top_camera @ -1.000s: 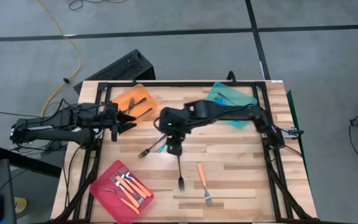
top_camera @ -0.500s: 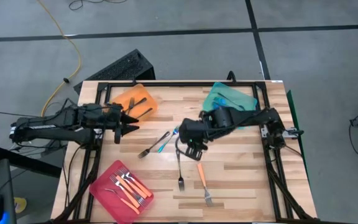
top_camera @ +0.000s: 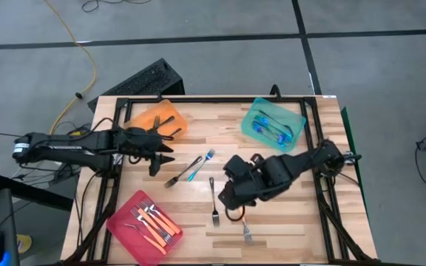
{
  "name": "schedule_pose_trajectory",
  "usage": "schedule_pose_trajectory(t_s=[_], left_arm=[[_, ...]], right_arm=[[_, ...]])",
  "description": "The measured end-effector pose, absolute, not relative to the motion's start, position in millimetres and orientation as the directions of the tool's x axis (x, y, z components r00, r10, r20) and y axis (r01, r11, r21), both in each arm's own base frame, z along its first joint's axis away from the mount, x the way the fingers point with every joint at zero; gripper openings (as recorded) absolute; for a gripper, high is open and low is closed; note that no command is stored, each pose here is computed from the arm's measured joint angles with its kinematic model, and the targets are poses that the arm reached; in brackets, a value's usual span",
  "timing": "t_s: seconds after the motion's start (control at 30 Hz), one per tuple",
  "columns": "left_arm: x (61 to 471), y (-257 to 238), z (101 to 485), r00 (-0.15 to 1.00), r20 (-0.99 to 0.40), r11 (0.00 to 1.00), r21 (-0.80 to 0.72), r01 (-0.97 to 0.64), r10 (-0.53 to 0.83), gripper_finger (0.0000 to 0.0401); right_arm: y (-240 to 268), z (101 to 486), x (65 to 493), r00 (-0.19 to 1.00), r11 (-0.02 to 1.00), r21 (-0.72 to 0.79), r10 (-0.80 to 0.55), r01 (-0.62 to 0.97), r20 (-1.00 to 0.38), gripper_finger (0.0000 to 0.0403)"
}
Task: Sort silverware by color (type)
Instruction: Put the black fork into the orange bin
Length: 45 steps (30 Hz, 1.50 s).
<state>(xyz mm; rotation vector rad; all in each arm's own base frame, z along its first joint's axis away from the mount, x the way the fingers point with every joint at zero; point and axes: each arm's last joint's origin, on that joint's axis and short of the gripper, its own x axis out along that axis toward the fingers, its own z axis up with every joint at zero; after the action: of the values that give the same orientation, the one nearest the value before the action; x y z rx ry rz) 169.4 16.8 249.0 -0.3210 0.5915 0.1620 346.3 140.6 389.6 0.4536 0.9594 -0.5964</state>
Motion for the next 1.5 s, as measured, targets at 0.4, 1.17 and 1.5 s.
schedule_pose_trajectory(t_s=[0.4,1.17,1.5], left_arm=[[186,20,220,0.664,-0.726,0.945,-0.063,-0.320,0.177,0.0167],[230,-11,169,0.562,-0.801,0.956,0.040,-0.292,0.205,0.0167],[237,-25,142,0.481,-0.836,0.938,0.107,-0.328,0.264,0.0167]], right_arm=[[164,381,343,0.464,0.731,0.072,-0.351,0.679,-0.814,0.0204],[166,359,359,0.418,0.834,-0.118,-0.386,0.539,-0.823,0.0204],[173,360,356,0.429,0.819,-0.091,-0.387,0.566,-0.816,0.0205]])
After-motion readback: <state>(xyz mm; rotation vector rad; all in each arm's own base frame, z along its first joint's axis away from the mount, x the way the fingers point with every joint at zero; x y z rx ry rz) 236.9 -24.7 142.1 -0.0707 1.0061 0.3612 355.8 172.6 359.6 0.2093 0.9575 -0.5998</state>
